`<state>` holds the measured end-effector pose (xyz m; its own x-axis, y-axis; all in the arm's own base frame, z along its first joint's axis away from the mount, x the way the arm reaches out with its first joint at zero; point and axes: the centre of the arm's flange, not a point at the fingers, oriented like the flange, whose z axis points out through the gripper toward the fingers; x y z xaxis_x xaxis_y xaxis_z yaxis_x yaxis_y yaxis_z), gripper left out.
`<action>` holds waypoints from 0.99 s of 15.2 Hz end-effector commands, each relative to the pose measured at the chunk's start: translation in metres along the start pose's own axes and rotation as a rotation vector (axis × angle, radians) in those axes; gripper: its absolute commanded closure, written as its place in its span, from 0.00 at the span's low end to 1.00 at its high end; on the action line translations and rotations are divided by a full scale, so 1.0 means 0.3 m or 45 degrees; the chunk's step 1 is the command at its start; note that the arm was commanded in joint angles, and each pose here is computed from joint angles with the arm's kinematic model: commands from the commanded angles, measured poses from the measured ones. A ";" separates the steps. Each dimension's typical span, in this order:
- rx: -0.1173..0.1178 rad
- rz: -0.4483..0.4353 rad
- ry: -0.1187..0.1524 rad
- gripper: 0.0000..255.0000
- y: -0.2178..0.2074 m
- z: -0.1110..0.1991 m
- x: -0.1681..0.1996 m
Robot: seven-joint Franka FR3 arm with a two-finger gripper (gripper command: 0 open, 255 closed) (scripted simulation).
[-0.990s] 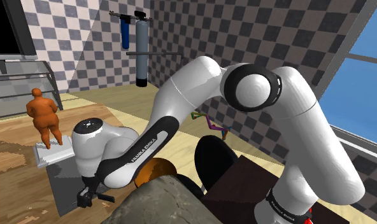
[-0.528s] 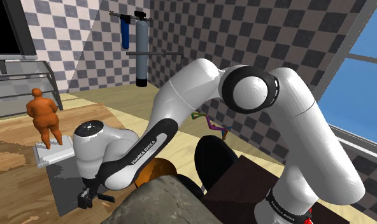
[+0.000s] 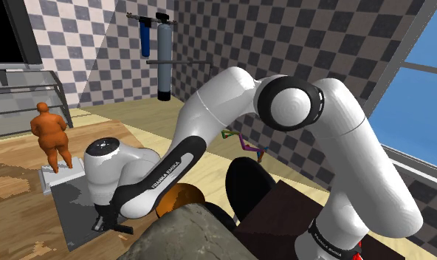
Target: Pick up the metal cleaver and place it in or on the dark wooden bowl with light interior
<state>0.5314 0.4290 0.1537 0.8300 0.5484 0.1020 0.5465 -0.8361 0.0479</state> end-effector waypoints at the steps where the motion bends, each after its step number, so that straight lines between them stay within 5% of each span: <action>1: 0.001 -0.002 -0.008 1.00 -0.003 0.014 -0.004; 15: 0.001 -0.002 -0.008 1.00 0.002 -0.194 0.009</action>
<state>0.5279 0.4289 0.2051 0.8299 0.5496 0.0959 0.5478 -0.8353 0.0470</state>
